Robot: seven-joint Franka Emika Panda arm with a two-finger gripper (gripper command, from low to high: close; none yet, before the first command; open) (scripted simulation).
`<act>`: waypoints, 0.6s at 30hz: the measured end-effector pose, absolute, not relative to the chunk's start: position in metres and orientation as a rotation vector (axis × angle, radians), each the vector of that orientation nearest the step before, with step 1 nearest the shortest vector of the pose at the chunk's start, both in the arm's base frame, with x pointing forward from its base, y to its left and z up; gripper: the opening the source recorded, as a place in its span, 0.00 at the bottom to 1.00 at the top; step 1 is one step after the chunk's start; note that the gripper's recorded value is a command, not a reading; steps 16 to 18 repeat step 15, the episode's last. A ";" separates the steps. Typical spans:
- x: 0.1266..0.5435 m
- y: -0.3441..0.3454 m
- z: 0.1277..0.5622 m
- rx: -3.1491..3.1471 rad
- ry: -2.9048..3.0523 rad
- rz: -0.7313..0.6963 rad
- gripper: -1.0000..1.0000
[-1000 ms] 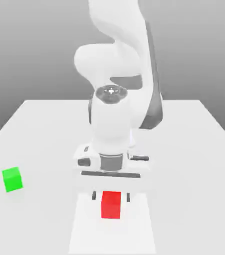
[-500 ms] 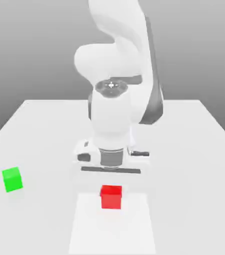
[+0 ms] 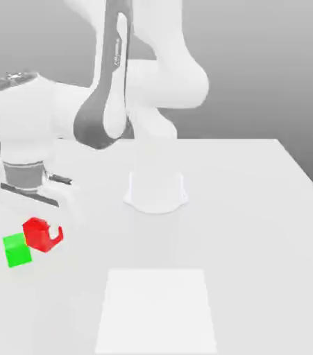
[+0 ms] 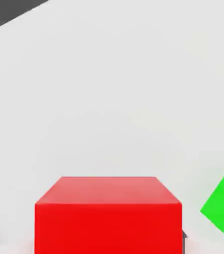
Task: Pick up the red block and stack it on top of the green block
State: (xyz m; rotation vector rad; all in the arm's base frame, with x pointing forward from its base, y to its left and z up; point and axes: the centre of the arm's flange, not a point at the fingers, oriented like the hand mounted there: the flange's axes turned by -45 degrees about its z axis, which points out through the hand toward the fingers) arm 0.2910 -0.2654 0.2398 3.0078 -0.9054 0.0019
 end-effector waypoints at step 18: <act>0.249 -0.312 0.183 2.960 -1.054 0.002 1.00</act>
